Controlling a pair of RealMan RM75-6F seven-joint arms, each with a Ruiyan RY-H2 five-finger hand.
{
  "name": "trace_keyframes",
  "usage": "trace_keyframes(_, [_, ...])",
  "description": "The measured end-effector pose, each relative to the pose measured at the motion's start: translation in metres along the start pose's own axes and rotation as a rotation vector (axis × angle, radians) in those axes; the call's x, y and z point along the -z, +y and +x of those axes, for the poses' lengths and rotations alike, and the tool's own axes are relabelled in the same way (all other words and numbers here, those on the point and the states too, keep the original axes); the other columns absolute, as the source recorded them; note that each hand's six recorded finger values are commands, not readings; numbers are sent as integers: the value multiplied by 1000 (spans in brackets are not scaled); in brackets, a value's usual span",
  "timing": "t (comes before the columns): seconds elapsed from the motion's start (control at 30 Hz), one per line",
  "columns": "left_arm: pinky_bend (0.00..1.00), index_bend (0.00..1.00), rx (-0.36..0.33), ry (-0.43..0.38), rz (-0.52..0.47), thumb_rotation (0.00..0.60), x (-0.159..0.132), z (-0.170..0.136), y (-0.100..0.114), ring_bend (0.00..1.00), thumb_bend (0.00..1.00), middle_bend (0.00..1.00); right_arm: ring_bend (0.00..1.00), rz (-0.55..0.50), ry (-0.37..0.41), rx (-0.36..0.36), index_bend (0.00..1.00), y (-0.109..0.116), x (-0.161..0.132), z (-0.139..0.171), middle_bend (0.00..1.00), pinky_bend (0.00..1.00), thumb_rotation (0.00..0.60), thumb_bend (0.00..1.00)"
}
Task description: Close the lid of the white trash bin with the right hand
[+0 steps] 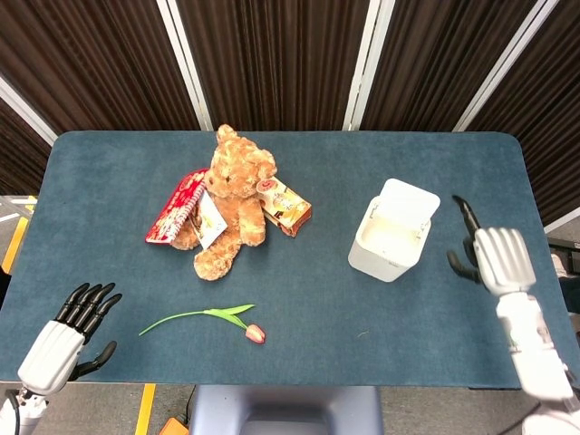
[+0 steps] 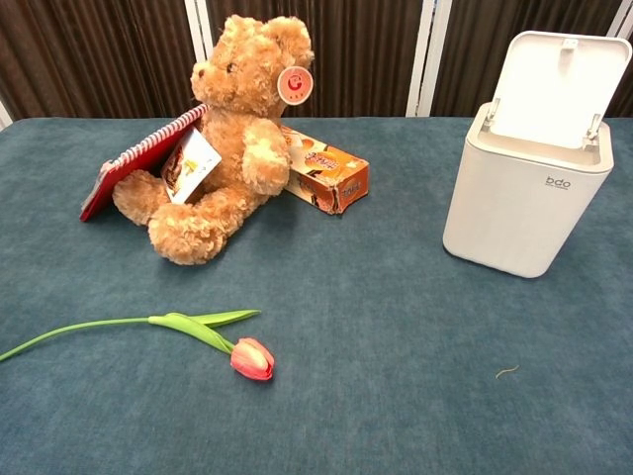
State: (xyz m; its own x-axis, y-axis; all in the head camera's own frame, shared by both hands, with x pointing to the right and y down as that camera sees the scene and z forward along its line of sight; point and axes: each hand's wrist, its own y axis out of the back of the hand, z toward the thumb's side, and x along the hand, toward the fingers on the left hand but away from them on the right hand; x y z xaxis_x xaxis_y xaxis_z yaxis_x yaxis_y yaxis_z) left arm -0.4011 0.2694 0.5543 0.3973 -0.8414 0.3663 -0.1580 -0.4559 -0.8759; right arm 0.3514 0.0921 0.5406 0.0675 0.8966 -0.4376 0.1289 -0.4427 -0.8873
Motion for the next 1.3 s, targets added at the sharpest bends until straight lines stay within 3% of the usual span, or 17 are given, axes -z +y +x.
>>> trace_keyframes(0.27, [0,0,20,19,12,600,2,4,-6,0,396,0,1000,-88,-73,-163,311,4,-24,-55,1000,1000,600,475])
trace_keyframes(0.47, [0,0,21,26,15,600,4,5,-6,0,396,0,1000,-39,-69,-238,321,-5,-41,-78,1000,1000,600,476])
trace_keyframes(0.9, [0,0,19,21,16,600,2,5,-6,0,396,0,1000,-12,-95,-271,345,-14,-30,-75,1000,1000,600,476])
trace_keyframes(1.3, [0,0,3,24,16,600,3,4,-2,0,397,0,1000,38,34,-263,337,-18,-41,-37,1000,1000,600,476])
